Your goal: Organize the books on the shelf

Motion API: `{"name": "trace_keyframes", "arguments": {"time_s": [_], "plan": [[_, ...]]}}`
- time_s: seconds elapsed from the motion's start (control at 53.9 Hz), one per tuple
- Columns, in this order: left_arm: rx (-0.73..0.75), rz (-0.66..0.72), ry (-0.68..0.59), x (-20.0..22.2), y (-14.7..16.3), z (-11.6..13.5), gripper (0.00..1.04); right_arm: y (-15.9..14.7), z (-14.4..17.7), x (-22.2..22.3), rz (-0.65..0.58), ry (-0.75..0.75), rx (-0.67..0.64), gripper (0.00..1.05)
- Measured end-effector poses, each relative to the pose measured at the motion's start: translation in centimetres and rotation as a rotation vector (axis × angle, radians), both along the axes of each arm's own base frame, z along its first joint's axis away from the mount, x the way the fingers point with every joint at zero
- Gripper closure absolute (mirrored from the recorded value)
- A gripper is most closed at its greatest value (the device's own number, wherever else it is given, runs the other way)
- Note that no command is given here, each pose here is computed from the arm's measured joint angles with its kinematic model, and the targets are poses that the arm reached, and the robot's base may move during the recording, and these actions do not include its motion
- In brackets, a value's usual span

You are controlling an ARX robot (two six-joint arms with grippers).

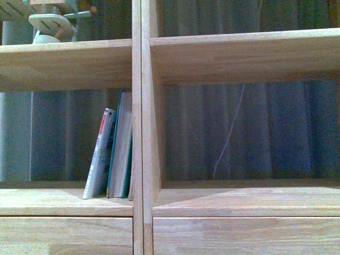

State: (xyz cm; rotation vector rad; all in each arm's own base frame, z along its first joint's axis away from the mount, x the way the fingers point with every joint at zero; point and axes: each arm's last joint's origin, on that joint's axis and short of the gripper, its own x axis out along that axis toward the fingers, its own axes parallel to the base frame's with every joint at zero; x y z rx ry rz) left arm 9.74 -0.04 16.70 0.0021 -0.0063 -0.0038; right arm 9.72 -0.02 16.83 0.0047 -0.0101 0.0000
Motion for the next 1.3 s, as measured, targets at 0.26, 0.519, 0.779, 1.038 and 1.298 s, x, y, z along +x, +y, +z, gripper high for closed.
{"name": "trace_keyframes", "arguments": {"time_s": [0.26, 0.519, 0.779, 1.038, 1.298], "plan": [[0.0, 0.0, 0.0, 0.0, 0.0, 0.0, 1.02, 0.0, 0.0, 0.0, 0.0, 0.0, 0.0, 1.02], [0.0, 0.0, 0.0, 0.0, 0.0, 0.0, 0.81, 0.0, 0.0, 0.0, 0.0, 0.0, -0.002, 0.82], [0.0, 0.0, 0.0, 0.0, 0.0, 0.0, 0.37, 0.0, 0.0, 0.0, 0.0, 0.0, -0.002, 0.39], [0.0, 0.0, 0.0, 0.0, 0.0, 0.0, 0.08, 0.0, 0.0, 0.0, 0.0, 0.0, -0.002, 0.07], [0.0, 0.0, 0.0, 0.0, 0.0, 0.0, 0.07, 0.0, 0.0, 0.0, 0.0, 0.0, -0.002, 0.07]]}}
